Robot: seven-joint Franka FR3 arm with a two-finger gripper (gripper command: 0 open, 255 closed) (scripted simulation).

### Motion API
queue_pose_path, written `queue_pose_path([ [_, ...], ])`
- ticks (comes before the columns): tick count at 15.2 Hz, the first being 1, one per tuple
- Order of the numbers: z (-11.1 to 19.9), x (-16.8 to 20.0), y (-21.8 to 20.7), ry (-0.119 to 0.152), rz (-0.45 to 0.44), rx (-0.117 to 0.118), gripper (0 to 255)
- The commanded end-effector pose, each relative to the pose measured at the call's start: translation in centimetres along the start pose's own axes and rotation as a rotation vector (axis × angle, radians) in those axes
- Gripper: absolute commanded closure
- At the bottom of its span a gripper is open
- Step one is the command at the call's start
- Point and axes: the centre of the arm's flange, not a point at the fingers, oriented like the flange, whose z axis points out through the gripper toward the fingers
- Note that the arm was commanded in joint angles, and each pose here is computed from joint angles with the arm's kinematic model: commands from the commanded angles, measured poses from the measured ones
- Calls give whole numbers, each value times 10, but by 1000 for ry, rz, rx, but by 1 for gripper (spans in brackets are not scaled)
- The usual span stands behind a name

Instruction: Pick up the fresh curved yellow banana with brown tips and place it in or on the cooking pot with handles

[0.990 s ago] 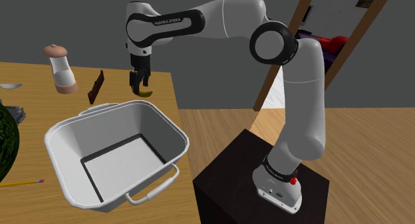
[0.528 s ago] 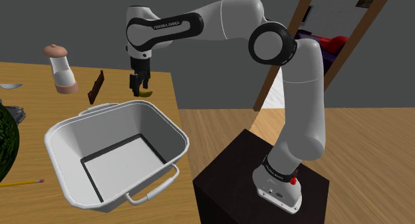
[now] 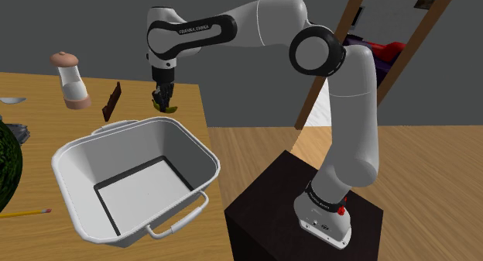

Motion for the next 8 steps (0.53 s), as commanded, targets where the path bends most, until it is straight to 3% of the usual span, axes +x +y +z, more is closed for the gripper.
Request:
queue_pose_path([
  [1, 0, 0, 0, 0, 0, 0, 255],
  [8, -21, -1, -2, 0, 0, 0, 255],
])
